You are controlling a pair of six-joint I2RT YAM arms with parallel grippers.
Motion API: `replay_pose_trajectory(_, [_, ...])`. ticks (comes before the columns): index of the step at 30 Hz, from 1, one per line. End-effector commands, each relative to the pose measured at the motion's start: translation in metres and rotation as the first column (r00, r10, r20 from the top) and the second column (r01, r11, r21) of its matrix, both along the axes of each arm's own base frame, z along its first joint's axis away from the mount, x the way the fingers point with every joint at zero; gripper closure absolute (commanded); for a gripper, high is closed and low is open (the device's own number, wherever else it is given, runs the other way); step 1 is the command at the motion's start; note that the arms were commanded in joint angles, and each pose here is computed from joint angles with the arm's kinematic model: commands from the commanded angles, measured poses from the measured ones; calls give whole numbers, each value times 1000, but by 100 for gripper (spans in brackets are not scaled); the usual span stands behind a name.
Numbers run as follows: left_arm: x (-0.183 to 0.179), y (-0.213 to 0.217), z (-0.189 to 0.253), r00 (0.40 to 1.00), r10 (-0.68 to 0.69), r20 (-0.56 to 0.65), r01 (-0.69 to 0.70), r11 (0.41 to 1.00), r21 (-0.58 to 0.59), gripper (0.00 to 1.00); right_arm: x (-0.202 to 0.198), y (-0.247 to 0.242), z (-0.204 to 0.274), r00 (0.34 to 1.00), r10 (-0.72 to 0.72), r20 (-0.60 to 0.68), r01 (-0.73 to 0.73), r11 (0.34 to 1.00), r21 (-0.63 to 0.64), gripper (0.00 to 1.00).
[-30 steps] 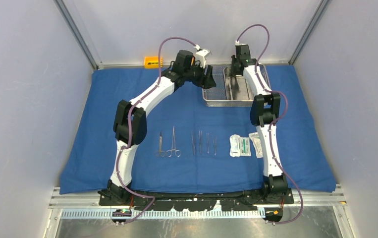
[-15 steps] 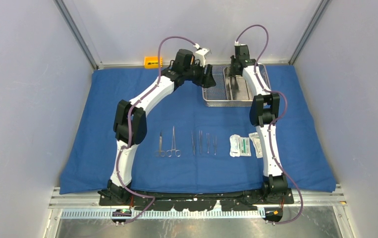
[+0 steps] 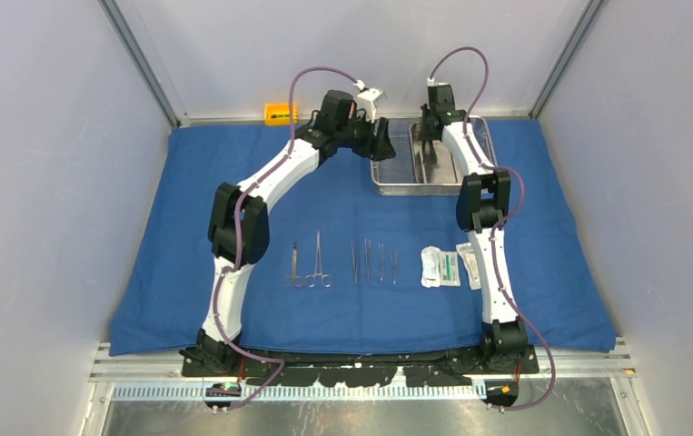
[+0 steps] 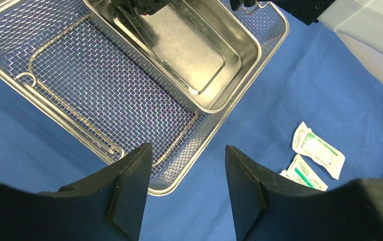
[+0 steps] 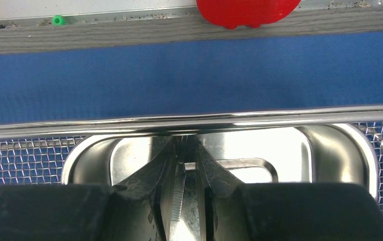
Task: Open and lay out the surgical kit
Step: Pick up the medical item from the container.
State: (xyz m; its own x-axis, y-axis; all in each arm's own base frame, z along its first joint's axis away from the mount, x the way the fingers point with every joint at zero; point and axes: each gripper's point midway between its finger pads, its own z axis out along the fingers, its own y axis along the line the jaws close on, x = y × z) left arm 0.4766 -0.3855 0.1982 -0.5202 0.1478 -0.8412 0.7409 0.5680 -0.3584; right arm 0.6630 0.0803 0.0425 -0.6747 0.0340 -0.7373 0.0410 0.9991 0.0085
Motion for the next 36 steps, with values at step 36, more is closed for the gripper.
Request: replay_pose_trajectory(36, [10, 4, 20, 1000, 2, 23, -1, 999, -43, 43, 9, -11, 27, 998, -18, 63, 21, 999, -49, 100])
